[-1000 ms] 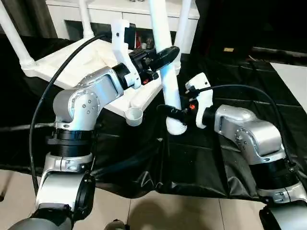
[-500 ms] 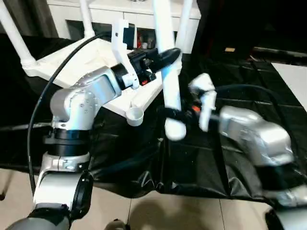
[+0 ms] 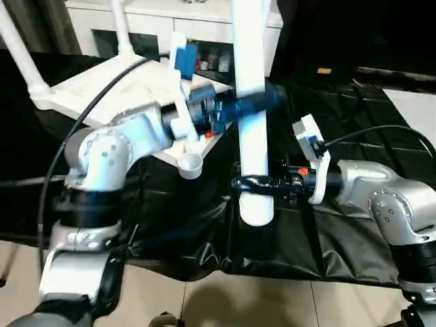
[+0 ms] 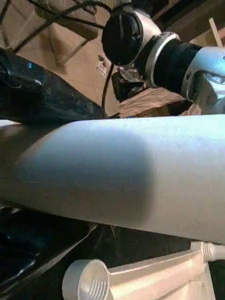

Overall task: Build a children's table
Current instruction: Move to table

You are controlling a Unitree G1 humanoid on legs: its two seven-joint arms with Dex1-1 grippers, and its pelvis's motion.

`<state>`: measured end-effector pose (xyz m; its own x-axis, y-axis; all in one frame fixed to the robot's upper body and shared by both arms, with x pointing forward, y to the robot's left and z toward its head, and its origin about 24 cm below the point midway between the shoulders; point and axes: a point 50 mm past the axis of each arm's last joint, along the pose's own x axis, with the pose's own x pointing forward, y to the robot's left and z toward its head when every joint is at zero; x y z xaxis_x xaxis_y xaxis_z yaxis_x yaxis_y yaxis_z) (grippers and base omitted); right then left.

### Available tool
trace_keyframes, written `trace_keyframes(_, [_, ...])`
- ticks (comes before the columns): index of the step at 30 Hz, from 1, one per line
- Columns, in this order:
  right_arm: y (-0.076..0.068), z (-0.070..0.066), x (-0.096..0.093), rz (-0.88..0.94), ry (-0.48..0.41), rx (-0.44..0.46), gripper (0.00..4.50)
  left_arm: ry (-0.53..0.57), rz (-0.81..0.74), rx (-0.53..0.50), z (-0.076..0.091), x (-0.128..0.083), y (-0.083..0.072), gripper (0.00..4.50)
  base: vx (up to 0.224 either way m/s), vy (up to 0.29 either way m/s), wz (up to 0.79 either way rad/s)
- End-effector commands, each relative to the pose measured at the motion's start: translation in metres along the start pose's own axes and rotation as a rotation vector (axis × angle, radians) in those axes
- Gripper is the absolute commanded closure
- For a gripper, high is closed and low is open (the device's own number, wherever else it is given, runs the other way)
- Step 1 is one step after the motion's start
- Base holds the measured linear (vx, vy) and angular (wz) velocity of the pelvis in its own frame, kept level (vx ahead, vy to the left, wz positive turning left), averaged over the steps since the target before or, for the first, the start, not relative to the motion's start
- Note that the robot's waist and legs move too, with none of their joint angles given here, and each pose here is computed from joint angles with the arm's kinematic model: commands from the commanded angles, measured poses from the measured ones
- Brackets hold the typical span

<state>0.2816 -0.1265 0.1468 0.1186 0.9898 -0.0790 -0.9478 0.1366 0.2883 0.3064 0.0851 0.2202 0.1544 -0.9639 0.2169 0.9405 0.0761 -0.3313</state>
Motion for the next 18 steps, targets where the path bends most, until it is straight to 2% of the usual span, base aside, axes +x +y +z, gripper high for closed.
trace_keyframes(1, [0.003,0.004,0.000,0.021,-0.004,-0.014,2.64,0.012,-0.012,0.012,0.001,0.003,-0.004,1.86,0.000,0.000,0.00])
trace_keyframes(4, [0.003,0.004,0.000,0.024,0.000,-0.015,2.64,-0.003,0.004,0.004,0.003,0.003,-0.002,2.00,0.000,0.000,0.00])
trace_keyframes(6, [0.003,0.003,0.000,0.025,0.005,-0.017,2.64,-0.009,0.014,0.002,0.003,0.002,0.000,2.36,0.000,0.000,0.00])
trace_keyframes(14, [0.002,0.003,-0.001,0.008,0.014,-0.034,2.64,-0.033,0.086,0.026,0.009,0.001,0.007,2.67,0.000,0.000,0.00])
trace_keyframes(16, [-0.001,0.003,-0.001,-0.027,0.015,-0.044,2.08,-0.033,0.113,0.049,0.011,0.001,0.009,2.68,0.000,0.000,0.00])
trace_keyframes(18, [-0.004,0.004,0.000,-0.058,0.011,-0.056,1.92,-0.020,0.140,0.095,0.013,0.001,0.010,2.68,0.000,0.000,0.00])
